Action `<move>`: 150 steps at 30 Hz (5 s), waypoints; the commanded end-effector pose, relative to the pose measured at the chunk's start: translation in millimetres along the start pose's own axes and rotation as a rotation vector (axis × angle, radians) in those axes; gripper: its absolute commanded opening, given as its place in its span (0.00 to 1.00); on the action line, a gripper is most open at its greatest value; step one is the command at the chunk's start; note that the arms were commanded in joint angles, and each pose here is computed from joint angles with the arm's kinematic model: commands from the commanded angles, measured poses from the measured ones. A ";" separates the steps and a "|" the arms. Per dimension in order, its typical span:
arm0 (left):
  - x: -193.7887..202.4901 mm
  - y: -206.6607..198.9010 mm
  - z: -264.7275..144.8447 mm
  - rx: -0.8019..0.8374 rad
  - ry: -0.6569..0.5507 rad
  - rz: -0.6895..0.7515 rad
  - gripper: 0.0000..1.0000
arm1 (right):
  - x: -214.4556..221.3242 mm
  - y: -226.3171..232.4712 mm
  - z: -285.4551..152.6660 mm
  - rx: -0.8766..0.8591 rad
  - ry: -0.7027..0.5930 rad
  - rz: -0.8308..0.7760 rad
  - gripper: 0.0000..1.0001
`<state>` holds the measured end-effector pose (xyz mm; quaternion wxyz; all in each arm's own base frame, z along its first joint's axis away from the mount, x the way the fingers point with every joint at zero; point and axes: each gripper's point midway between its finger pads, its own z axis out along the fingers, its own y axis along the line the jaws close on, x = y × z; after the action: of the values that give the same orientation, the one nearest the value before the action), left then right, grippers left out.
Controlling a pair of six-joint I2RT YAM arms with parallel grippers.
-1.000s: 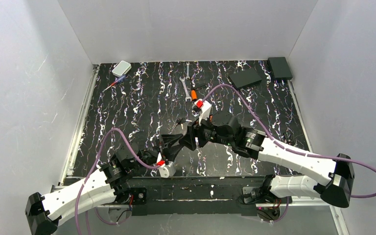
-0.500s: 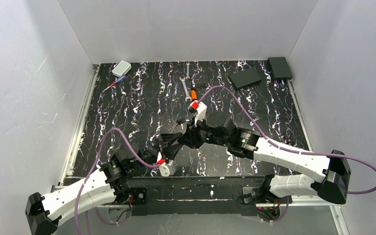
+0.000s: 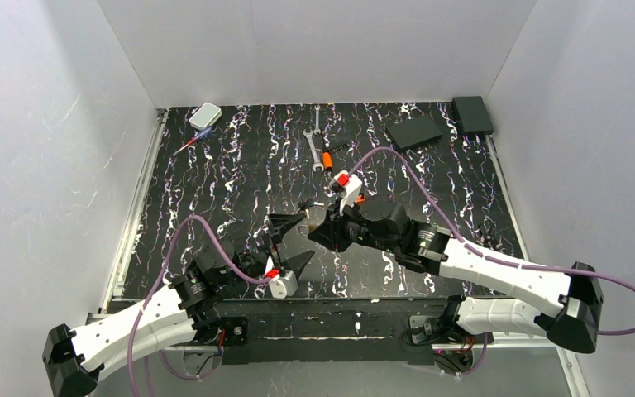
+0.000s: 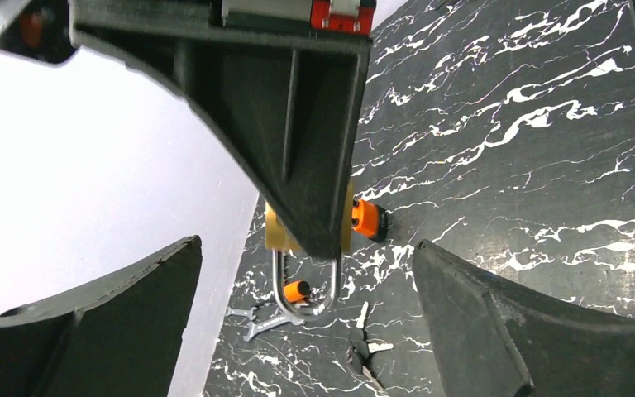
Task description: Unlock with the key
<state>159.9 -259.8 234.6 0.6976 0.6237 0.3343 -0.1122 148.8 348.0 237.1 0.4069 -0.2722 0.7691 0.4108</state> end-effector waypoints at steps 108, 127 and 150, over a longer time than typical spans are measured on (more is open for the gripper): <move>-15.2 65.3 -11.8 -0.285 -0.002 -0.075 0.63 | 33.0 -13.7 -33.8 -0.010 0.020 -0.047 0.01; 11.6 95.2 -12.2 -0.407 0.342 -0.664 0.98 | -5.3 -132.7 -36.6 0.319 -0.111 0.267 0.01; 36.1 91.1 -7.6 -0.421 0.453 -0.616 0.99 | -23.8 -287.2 -38.1 0.350 -0.392 0.687 0.01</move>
<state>232.9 -227.9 275.7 0.6427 0.3580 0.6682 -0.1107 342.9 160.9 122.4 0.3779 0.1754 0.8267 0.3782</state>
